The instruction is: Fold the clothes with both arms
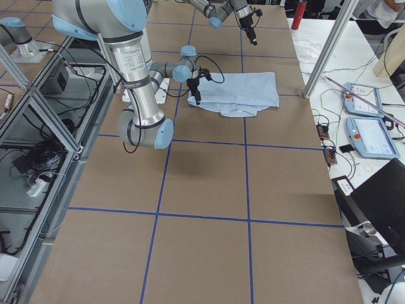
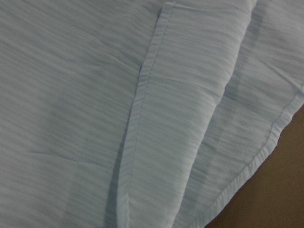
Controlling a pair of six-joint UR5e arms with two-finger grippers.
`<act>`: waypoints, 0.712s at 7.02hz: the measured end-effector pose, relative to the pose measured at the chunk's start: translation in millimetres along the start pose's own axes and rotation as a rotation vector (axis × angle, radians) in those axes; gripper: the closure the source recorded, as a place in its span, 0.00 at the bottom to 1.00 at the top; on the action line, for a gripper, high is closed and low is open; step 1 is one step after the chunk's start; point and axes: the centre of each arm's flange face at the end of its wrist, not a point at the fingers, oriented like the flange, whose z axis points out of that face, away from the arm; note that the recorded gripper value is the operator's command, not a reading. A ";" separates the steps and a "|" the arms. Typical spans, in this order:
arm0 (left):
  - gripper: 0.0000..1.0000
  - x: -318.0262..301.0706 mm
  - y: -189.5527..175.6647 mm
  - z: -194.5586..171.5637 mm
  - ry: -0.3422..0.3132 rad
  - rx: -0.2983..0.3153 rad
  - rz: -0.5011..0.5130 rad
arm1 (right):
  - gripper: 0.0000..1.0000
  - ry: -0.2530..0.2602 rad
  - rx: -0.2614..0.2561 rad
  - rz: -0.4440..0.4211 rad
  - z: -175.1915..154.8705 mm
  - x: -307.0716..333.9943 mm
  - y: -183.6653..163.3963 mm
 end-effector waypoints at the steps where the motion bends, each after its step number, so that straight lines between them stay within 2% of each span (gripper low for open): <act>1: 0.00 0.6 0.1 -0.6 0.002 0.000 0.001 | 0.00 0.004 -0.004 -0.002 2.3 2.9 -0.8; 3: 0.00 0.7 0.2 -0.9 0.002 0.000 0.001 | 0.00 0.017 -0.022 -0.007 8.7 24.5 -0.9; 5: 0.00 2.1 0.5 -2.7 0.006 0.001 0.002 | 0.00 0.030 -0.050 -0.012 6.7 82.9 5.3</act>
